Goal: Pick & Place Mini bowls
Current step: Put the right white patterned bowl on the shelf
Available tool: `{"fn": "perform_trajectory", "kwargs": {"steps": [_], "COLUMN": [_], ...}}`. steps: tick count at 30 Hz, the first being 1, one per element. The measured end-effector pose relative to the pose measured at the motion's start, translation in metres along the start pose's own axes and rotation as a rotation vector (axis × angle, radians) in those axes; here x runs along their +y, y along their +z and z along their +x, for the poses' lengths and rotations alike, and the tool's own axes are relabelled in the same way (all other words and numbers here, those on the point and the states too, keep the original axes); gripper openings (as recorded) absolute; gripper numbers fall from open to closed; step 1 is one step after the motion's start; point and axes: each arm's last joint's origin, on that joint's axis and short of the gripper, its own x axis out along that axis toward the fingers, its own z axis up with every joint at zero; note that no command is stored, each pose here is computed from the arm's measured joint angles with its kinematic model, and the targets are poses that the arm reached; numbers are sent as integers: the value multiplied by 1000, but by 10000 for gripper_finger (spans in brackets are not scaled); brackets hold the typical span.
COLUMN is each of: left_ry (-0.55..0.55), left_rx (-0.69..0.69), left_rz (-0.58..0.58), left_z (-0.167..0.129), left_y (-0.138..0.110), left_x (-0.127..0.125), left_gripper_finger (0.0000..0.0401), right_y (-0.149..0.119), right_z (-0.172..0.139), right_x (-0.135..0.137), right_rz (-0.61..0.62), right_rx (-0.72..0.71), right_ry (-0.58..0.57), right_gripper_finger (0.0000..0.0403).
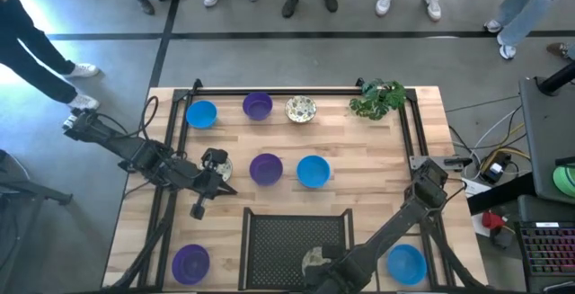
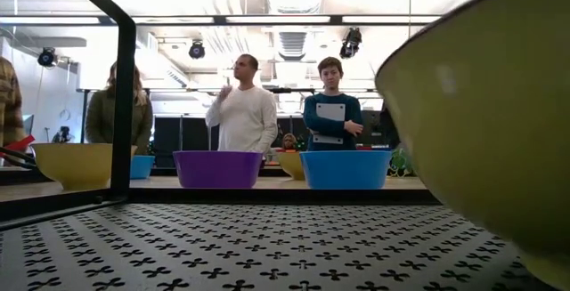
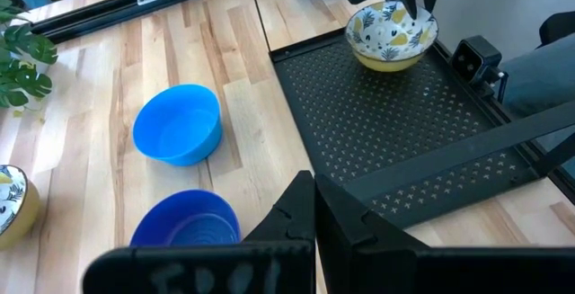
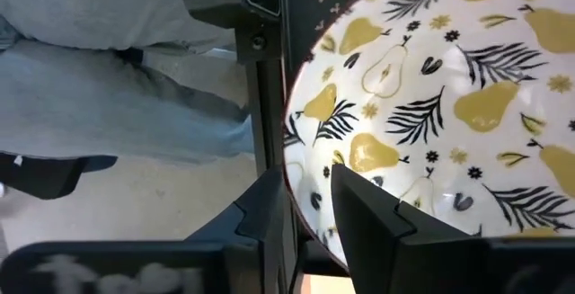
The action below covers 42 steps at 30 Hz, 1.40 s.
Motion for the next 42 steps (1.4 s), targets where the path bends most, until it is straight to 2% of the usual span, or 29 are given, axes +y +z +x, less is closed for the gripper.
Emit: {"fn": "perform_trajectory", "kwargs": {"steps": [11, 17, 21, 25, 29, 36, 42], "left_ry": [-1, -1, -1, -1, -1, -1, -1], "left_rx": [0, 0, 1, 1, 1, 1, 0], "left_rz": [0, 1, 1, 1, 1, 1, 0], "left_z": [0, 0, 0, 0, 0, 0, 0], "left_y": [0, 0, 0, 0, 0, 0, 0], "left_x": [0, 0, 0, 0, 0, 0, 0], "left_gripper_finger": [0, 0, 0, 0, 0, 0, 0], "right_y": [-1, 1, 4, 11, 22, 43, 46], "right_z": [-5, -21, -36, -44, -47, -49, -47], "right_x": [1, 1, -4, -17, -38, -73, -84], "right_rz": [-7, -32, -54, -41, 24, 77, 80], "right_rx": [59, -16, -105, -155, -129, -91, -49], "right_ry": [62, 45, -13, -116, -194, -264, -276], "right_gripper_finger": [89, 78, 71, 64, 54, 20, 8]}}
